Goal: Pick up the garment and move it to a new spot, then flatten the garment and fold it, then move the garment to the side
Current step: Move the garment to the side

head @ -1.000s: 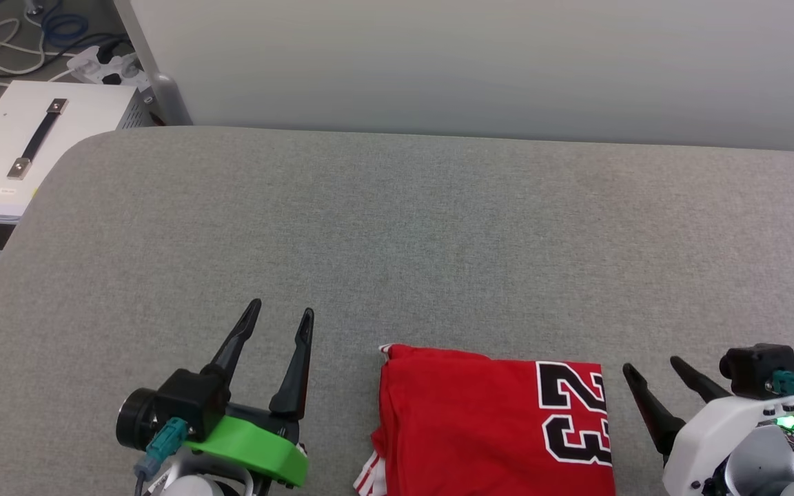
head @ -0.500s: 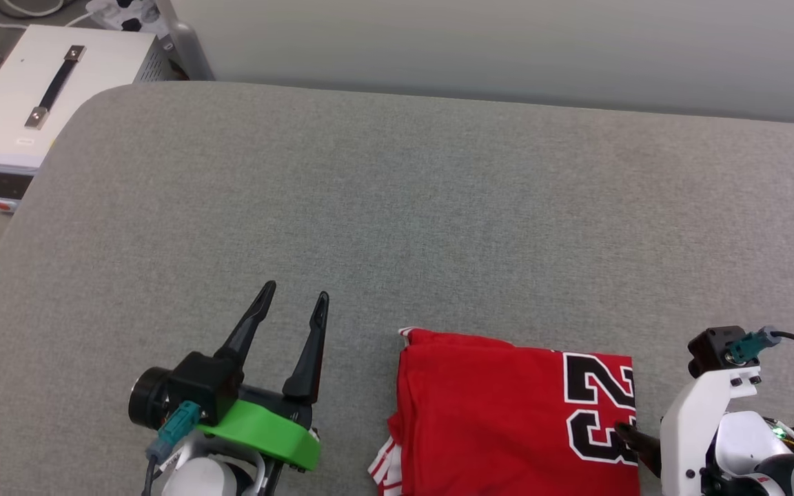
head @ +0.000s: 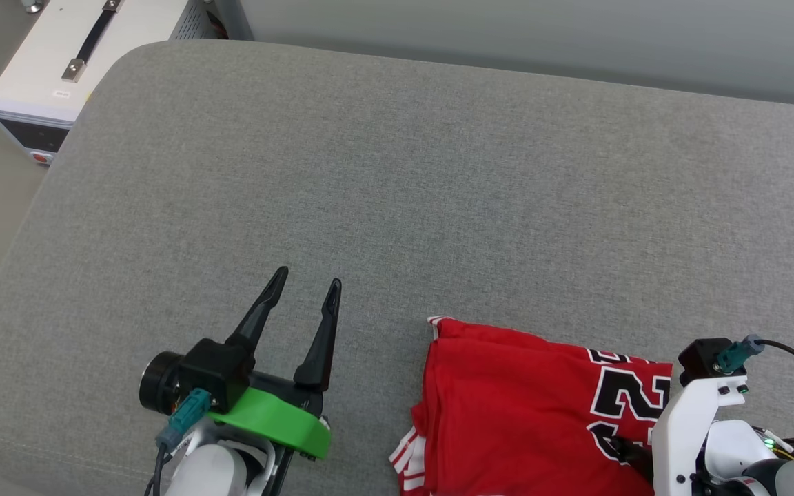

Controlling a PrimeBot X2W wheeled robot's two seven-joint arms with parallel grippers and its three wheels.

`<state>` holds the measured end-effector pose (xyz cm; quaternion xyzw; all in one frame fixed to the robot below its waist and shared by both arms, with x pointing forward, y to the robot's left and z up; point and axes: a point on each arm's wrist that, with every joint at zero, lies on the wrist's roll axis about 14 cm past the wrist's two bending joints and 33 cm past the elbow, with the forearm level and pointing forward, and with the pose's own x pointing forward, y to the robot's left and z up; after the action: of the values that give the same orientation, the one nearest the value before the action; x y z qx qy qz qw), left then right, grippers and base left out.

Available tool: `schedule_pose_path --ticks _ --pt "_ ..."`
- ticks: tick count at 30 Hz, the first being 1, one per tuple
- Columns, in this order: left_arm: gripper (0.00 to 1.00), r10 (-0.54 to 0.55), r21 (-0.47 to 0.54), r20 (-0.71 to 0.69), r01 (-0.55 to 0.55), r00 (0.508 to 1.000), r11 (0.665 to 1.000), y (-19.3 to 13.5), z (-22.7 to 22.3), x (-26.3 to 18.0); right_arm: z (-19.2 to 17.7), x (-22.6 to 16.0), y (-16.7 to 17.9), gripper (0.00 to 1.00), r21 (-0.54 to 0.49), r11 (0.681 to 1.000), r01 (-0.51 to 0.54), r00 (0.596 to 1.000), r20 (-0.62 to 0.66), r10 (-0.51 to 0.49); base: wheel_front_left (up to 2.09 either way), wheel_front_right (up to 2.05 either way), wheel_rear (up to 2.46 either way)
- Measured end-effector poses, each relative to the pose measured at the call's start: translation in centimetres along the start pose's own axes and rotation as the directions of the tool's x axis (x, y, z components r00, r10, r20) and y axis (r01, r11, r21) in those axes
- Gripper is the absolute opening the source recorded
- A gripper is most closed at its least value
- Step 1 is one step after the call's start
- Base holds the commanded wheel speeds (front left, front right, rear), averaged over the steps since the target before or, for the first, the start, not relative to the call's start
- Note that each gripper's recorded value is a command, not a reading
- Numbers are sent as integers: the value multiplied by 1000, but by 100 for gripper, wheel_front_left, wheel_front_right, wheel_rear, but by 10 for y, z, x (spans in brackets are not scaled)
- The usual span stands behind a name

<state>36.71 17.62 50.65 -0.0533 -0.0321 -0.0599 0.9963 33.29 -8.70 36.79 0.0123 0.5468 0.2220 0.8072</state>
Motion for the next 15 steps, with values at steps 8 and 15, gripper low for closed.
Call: schedule_pose_path --ticks 8,15 --pt "100 -7 -4 11 7 1000 1000 -3 3 3 5 1 3 0 -19 1000 -6 999 54 7 0 0 0" --pt "100 -77 -20 21 77 997 997 -25 4 10 14 -18 -14 0 -139 987 75 990 130 -56 0 0 0"
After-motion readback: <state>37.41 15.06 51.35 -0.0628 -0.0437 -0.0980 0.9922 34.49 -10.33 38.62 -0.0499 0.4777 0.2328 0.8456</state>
